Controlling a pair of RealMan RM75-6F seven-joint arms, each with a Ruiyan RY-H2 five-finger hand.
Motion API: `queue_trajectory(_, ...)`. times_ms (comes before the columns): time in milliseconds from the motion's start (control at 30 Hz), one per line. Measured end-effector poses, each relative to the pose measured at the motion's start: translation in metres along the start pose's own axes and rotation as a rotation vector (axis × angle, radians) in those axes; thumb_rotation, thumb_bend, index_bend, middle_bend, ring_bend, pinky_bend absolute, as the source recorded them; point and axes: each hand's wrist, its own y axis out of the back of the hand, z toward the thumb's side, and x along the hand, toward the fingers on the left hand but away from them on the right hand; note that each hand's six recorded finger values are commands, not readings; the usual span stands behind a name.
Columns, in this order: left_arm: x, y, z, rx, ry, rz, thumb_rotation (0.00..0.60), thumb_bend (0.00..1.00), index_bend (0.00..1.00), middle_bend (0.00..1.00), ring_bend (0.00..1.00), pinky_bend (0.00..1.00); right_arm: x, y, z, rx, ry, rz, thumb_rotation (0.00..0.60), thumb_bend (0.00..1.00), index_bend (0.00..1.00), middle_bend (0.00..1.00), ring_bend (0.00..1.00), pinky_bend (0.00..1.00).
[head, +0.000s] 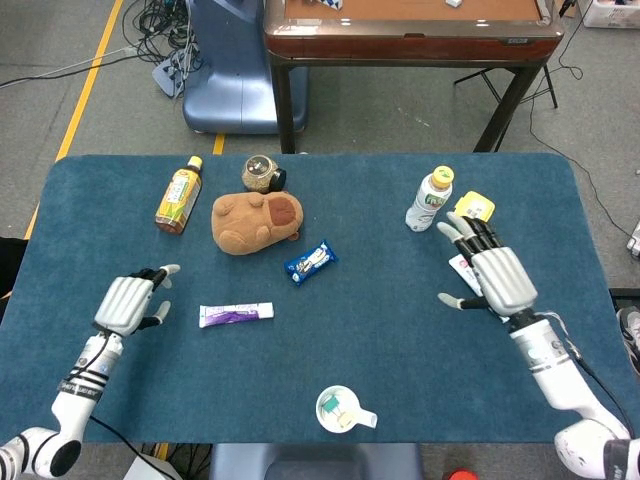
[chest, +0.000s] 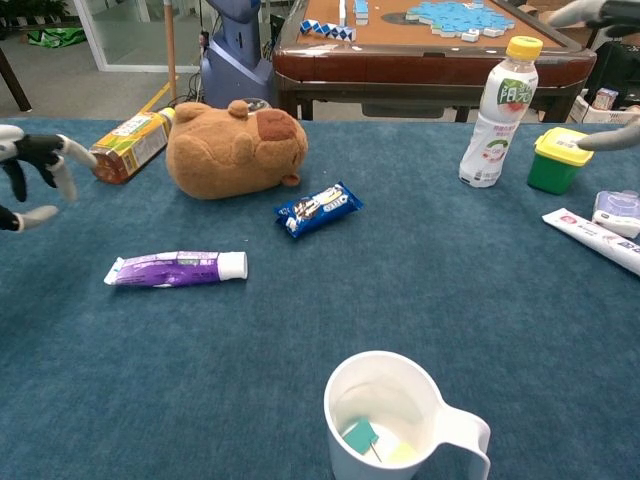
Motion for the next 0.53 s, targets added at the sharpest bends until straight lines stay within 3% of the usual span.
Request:
queue_trajectory(267,-0.056,0.020,-0.037,0.040,0.133,0.120,0.600,0.40,0.28,0.38,0.29,0.40,0.077,0.002,-0.053,0.122,-0.219,-0.065,0.600,0.13,0.00,0.11,0.00,0.04)
queue_trajectory(533,-0.111,0.025,-0.043,0.091,0.186,0.175,0.600,0.40,0.31,0.38,0.29,0.38,0.129,-0.005,-0.070,0.144,-0.332,-0.059,0.600,0.14,0.06,0.14,0.01,0.04)
